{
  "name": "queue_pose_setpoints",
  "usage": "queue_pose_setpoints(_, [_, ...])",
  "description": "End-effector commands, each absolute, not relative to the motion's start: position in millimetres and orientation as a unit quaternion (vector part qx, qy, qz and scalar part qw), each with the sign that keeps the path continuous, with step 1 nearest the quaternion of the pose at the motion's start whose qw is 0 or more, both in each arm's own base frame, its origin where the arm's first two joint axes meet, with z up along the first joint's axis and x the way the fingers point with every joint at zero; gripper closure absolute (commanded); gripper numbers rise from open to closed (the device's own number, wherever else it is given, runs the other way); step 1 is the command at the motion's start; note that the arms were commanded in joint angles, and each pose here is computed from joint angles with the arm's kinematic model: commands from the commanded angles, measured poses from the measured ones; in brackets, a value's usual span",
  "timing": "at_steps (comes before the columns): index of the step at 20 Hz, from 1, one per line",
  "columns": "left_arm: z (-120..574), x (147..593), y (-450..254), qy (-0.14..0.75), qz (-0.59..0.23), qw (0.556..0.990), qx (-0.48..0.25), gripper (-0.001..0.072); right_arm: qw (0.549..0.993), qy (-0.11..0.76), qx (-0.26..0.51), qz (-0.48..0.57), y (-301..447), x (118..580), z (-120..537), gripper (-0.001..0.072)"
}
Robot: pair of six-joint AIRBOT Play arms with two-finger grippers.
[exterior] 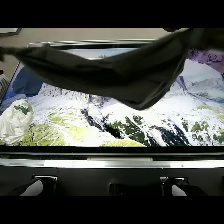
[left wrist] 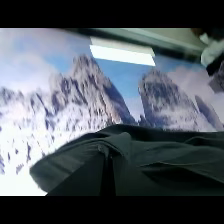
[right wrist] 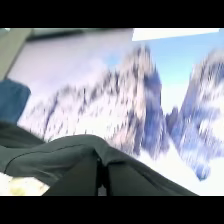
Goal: Fold the clothes and pants, and hang the long-sleeved shirts on hangers.
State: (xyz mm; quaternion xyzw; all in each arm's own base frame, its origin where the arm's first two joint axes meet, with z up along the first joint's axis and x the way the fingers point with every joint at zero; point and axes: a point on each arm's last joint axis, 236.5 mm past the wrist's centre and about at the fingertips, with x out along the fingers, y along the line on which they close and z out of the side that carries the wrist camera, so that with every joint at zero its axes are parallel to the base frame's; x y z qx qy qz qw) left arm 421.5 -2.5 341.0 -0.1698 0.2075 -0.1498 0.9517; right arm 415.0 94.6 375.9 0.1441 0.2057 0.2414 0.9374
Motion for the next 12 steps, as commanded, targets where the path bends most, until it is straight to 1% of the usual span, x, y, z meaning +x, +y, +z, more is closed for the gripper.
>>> queue_pose_setpoints(1, [451,341,10,0.086,-0.057,0.988,-0.116,0.0695,0.969,0.101,0.086,0.210,86,336,477,0.0677])
queue_pose_setpoints(5, [487,253,9,0.029,0.008,0.996,-0.079,0.0695,0.983,0.031,0.072,0.165,75,246,520,0.0677])
queue_pose_setpoints(7, [489,229,8,0.025,0.025,0.996,-0.083,0.0694,0.986,0.007,0.075,0.148,70,219,532,0.0677])
queue_pose_setpoints(9, [486,219,7,0.030,0.030,0.996,-0.082,0.0695,0.988,-0.001,0.083,0.133,64,210,535,0.0677])
queue_pose_setpoints(10, [484,220,7,0.034,0.030,0.996,-0.083,0.0695,0.988,0.004,0.091,0.125,60,213,533,0.0677])
queue_pose_setpoints(12, [470,238,13,0.058,0.031,0.994,-0.092,0.0695,0.988,0.026,0.098,0.120,57,233,521,0.0677])
